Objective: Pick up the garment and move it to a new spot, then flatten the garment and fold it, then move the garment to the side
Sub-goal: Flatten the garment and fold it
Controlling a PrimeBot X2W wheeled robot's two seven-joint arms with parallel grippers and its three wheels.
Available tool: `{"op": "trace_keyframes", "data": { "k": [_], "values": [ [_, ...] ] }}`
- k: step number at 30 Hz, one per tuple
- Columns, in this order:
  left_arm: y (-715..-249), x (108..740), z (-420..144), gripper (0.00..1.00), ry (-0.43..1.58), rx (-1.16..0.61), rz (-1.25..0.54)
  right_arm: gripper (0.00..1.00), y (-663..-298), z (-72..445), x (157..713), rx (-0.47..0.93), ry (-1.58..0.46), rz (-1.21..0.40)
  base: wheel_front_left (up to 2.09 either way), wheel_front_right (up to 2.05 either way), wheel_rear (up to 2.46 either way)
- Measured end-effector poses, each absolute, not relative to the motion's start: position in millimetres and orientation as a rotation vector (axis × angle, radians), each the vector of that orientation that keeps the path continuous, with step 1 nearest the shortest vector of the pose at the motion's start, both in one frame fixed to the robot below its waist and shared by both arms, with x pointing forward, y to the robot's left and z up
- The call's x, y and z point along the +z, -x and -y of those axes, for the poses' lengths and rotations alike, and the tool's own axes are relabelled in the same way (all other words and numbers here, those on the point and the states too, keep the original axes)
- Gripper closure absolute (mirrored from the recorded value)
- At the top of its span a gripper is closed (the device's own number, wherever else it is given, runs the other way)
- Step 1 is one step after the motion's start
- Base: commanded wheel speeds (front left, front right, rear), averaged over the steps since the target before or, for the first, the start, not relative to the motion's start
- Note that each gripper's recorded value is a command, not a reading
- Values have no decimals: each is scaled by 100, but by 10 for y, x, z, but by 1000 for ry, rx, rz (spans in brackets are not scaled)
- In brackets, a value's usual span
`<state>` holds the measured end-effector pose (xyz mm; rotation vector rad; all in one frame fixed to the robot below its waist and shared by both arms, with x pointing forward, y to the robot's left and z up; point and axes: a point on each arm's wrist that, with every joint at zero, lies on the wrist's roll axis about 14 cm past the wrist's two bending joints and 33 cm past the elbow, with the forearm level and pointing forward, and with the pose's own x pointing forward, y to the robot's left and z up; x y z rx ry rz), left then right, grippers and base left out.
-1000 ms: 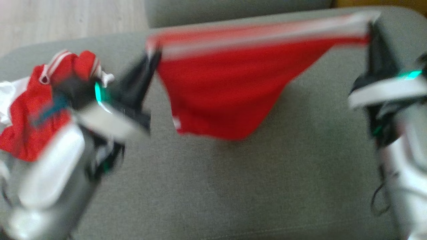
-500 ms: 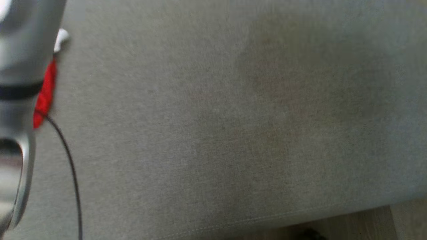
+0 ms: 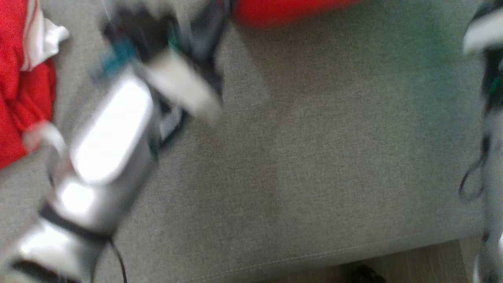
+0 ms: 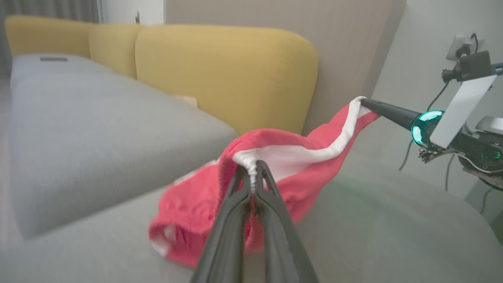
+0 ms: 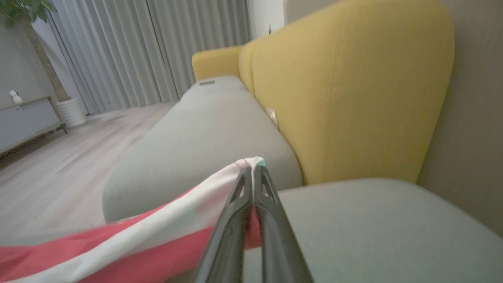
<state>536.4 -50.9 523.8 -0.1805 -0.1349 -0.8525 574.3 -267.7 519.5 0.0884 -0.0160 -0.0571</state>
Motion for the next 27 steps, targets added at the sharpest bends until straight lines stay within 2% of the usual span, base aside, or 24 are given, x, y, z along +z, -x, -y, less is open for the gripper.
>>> {"op": "trace_keyframes", "data": {
  "k": [7, 13, 22, 27],
  "values": [
    [-4331, 4330, 387, 100, 315, -824, -199, 100, -4823, 2718, 4601, -138, -198, -166, 0, 0, 0],
    [-3958, 4354, 253, 100, 315, -799, -209, 100, -4041, 2698, 4472, -190, -244, -257, 0, 0, 0],
    [-3454, 4437, -79, 100, 273, -751, -200, 100, -3508, 2566, 4903, -162, -210, -266, 0, 0, 0],
    [-3457, 4614, -80, 100, 331, -729, -168, 100, -3475, 2508, 4949, -138, -177, -313, 0, 0, 0]
  ]
}}
